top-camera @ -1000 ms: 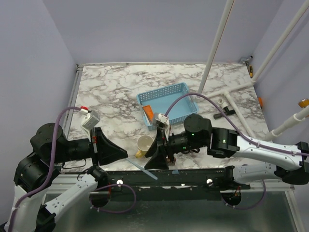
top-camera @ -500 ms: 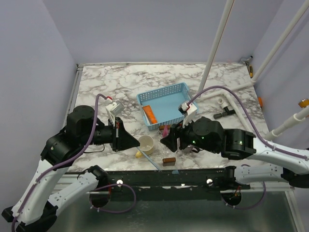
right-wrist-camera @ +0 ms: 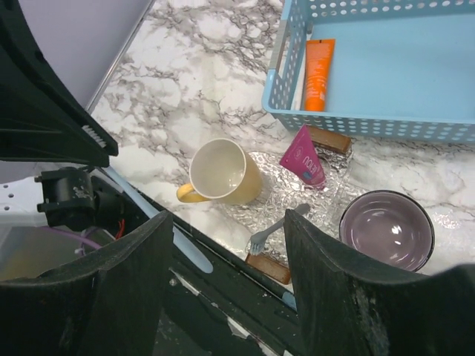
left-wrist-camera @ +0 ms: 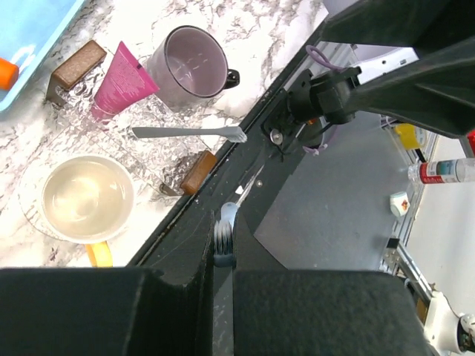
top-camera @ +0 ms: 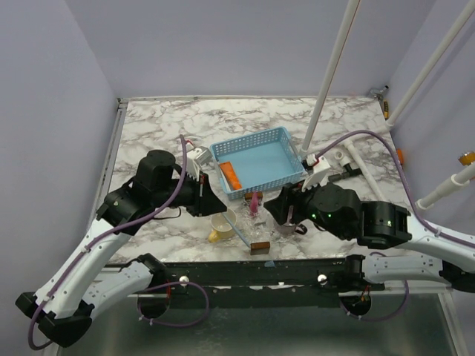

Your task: Prepare toiletry sets of a toothbrush and toothpaste on the tray

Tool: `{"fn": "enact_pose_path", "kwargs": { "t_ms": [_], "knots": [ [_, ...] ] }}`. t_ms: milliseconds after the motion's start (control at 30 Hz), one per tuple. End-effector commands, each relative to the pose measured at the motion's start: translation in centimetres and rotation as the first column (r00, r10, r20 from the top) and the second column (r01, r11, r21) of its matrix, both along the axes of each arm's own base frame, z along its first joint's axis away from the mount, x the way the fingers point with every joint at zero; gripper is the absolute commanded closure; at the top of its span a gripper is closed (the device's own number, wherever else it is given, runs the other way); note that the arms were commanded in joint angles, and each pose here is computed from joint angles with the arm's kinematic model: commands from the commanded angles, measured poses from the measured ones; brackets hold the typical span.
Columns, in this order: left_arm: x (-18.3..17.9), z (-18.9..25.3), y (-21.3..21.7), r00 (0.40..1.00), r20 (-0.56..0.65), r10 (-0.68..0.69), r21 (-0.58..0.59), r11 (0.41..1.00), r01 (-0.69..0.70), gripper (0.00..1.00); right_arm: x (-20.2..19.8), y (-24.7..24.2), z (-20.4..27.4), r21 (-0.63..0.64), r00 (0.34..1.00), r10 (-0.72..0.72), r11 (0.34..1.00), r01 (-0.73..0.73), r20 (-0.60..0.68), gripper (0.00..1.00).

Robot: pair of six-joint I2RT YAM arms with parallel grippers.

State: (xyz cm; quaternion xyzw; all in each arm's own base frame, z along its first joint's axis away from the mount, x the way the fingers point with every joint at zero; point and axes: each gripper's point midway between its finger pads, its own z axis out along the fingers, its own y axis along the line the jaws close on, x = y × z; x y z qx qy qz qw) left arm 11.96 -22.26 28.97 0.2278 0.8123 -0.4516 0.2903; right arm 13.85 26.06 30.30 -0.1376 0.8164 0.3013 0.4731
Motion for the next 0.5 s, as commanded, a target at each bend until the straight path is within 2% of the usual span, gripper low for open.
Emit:
{"fn": "enact_pose_path", "kwargs": {
  "t_ms": [0, 467],
  "knots": [
    [2.0, -0.2, -1.1, 0.999, 0.047, 0.021, -0.016, 1.0, -0.02, 1.0, 0.4, -1.7, -1.1, -0.02, 0.998, -0.068, 0.997, 0.068, -0.012, 0.35],
    [5.2, -2.5, -2.7, 0.999, 0.032, 0.033, 0.06, 0.998, -0.035, 1.0, 0.0, -2.6, -1.7, 0.002, 0.996, -0.08, 0.997, 0.08, -0.032, 0.35]
  ]
}}
